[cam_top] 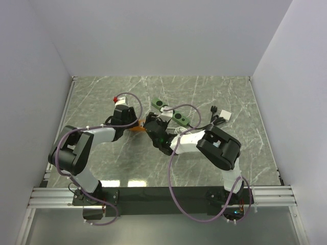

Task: Insert the plug

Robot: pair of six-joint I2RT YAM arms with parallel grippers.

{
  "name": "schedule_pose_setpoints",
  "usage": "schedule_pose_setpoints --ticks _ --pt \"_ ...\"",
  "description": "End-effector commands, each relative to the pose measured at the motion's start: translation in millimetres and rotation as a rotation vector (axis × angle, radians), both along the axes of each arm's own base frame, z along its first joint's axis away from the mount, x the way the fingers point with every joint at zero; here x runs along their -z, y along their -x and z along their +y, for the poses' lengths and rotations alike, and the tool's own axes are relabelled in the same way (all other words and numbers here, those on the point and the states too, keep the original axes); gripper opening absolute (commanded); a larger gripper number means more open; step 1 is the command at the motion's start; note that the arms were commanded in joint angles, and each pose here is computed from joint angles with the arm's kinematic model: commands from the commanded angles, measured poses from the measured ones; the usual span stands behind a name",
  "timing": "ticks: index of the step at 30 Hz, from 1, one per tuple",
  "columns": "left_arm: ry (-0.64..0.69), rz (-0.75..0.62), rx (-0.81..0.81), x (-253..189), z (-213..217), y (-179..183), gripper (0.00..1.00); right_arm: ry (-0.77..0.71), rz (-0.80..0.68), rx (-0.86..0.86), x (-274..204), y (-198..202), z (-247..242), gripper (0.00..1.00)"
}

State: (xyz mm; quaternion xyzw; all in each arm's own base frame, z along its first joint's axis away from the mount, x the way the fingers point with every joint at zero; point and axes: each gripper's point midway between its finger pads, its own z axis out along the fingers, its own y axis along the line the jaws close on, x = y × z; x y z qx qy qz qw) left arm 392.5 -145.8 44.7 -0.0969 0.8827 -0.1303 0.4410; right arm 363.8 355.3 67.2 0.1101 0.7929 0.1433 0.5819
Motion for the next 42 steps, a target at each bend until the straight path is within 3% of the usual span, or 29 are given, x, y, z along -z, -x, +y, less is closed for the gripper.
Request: schedule_pose_setpoints --ticks 1,15,42 --pt "-0.049 0.090 0.055 23.2 -8.8 15.3 0.57 0.625 0.645 -0.254 204.4 160.8 -99.1 0.00" --pt "-0.062 0.097 0.061 25.4 -12.0 16.6 0.54 0.708 0.714 -0.277 230.7 191.2 -112.1 0.00" --pt "-0.081 0.105 0.068 27.0 -12.0 15.7 0.53 0.659 0.928 -0.337 267.0 218.6 -142.0 0.00"
